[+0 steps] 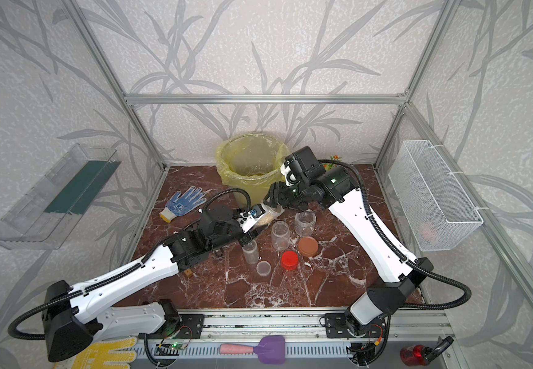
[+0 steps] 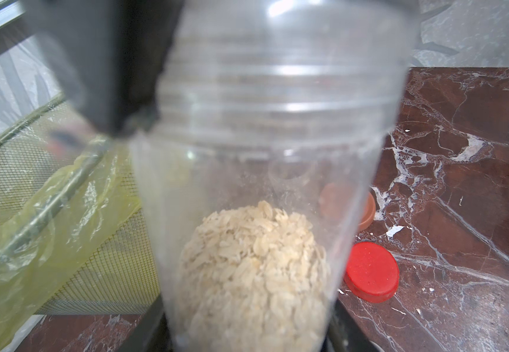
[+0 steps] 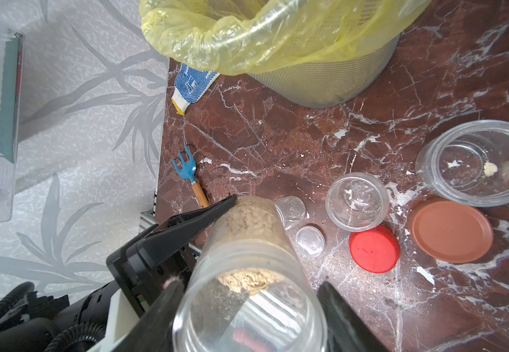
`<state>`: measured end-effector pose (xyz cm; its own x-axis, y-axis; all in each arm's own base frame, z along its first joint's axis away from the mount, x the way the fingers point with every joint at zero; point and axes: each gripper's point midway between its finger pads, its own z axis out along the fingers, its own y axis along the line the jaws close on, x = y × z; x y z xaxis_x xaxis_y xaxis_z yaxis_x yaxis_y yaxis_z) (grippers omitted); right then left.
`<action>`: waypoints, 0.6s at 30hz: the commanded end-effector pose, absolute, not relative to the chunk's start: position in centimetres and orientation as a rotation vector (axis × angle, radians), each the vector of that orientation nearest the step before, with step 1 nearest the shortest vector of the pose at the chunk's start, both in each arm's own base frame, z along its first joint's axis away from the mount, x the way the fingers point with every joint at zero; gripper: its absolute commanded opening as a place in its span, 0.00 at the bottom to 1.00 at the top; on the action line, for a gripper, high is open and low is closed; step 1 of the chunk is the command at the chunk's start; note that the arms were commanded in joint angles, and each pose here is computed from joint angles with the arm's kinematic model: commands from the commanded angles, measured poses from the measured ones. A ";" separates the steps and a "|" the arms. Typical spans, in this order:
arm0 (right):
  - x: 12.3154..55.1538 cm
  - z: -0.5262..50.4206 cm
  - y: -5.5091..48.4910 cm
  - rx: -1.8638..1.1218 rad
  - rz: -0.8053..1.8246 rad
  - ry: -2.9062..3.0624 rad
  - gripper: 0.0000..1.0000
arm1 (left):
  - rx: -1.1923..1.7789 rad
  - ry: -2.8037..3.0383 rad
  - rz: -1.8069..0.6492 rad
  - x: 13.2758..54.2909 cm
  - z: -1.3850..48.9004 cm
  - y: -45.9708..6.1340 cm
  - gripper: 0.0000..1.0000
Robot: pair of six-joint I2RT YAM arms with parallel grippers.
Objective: Empty expired oatmeal from jars
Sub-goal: Unscrew the lid from the jar.
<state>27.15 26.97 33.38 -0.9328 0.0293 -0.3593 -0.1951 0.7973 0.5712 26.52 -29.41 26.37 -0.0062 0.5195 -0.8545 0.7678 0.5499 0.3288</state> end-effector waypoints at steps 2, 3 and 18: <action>25.4 33.1 27.3 -0.309 0.912 2.655 0.38 | 1.076 1.587 -0.347 25.7 28.8 -29.7 0.00; 25.2 33.3 27.5 -0.410 0.917 2.636 0.31 | 1.085 1.580 -0.390 25.3 28.8 -29.9 0.00; 21.5 37.4 27.3 -1.439 0.902 2.088 0.00 | 1.093 1.662 -0.790 22.7 25.7 -30.2 0.00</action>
<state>23.55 27.50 35.86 -0.4920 -0.6011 -0.6298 -0.8660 0.4120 0.2833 22.79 -30.36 27.55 -0.0757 0.2988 -0.9513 0.9156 0.3986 0.0524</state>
